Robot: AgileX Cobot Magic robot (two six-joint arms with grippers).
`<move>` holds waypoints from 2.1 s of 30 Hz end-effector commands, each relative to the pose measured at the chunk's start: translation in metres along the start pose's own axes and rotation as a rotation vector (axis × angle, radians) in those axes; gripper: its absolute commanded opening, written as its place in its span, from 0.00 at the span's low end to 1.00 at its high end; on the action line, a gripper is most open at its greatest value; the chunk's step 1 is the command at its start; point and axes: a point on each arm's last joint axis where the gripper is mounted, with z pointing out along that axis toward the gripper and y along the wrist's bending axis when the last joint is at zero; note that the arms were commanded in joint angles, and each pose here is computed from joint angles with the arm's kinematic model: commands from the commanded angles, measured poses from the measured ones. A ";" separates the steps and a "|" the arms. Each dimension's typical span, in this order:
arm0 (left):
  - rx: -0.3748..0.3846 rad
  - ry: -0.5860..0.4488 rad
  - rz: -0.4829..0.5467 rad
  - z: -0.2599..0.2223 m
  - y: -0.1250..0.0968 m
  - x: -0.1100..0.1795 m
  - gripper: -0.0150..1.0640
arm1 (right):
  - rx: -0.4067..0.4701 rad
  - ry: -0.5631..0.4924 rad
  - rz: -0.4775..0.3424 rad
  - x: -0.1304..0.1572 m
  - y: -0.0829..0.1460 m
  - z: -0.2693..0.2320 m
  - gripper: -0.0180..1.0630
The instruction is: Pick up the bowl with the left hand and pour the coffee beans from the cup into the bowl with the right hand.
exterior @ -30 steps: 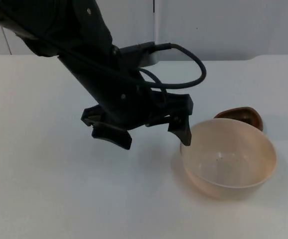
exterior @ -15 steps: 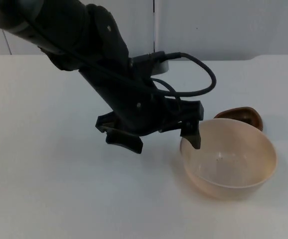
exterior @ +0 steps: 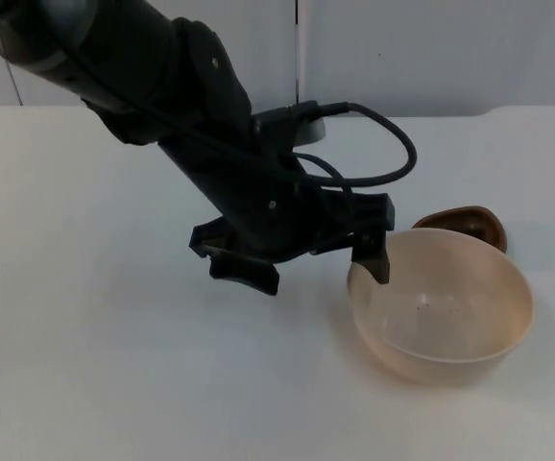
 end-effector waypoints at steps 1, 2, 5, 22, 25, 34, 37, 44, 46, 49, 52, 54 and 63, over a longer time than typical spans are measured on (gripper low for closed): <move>0.005 -0.011 -0.004 0.002 -0.002 -0.001 0.92 | 0.009 -0.006 -0.004 0.000 0.000 0.000 0.99; 0.005 -0.007 -0.008 0.003 -0.002 0.000 0.92 | 0.009 -0.006 -0.008 0.000 0.000 0.000 0.99; -0.002 -0.007 -0.014 0.008 0.001 0.001 0.92 | 0.009 -0.006 -0.008 0.000 0.000 0.000 0.99; -0.010 -0.005 -0.008 0.019 -0.001 0.005 0.84 | 0.009 -0.006 -0.011 0.000 0.000 0.000 0.99; -0.011 -0.021 0.005 0.020 -0.005 0.006 0.74 | 0.009 -0.006 -0.011 0.000 0.000 0.000 0.99; -0.001 -0.028 -0.018 0.019 -0.006 0.005 0.40 | 0.009 -0.006 -0.015 0.000 0.000 0.000 0.99; 0.001 -0.026 -0.024 0.019 -0.006 0.005 0.27 | 0.009 -0.006 -0.015 0.000 0.000 0.000 0.99; 0.006 -0.006 -0.026 0.019 -0.007 0.007 0.01 | 0.009 -0.006 -0.015 0.000 0.000 0.000 0.99; 0.012 0.008 -0.027 0.017 -0.008 0.008 0.01 | 0.009 -0.006 -0.015 0.000 0.000 0.000 0.99; 0.020 0.012 -0.025 0.013 -0.010 0.008 0.01 | 0.009 -0.006 -0.015 0.000 0.000 0.000 0.99; 0.031 0.001 -0.005 0.002 -0.015 0.005 0.01 | 0.009 -0.006 -0.015 0.000 0.000 0.000 0.99; 0.035 -0.007 0.004 -0.003 -0.017 0.004 0.01 | 0.009 -0.006 -0.015 0.000 0.000 0.000 0.99; -0.008 -0.056 0.103 -0.041 -0.024 -0.003 0.01 | 0.009 -0.006 -0.015 0.000 0.000 0.000 0.99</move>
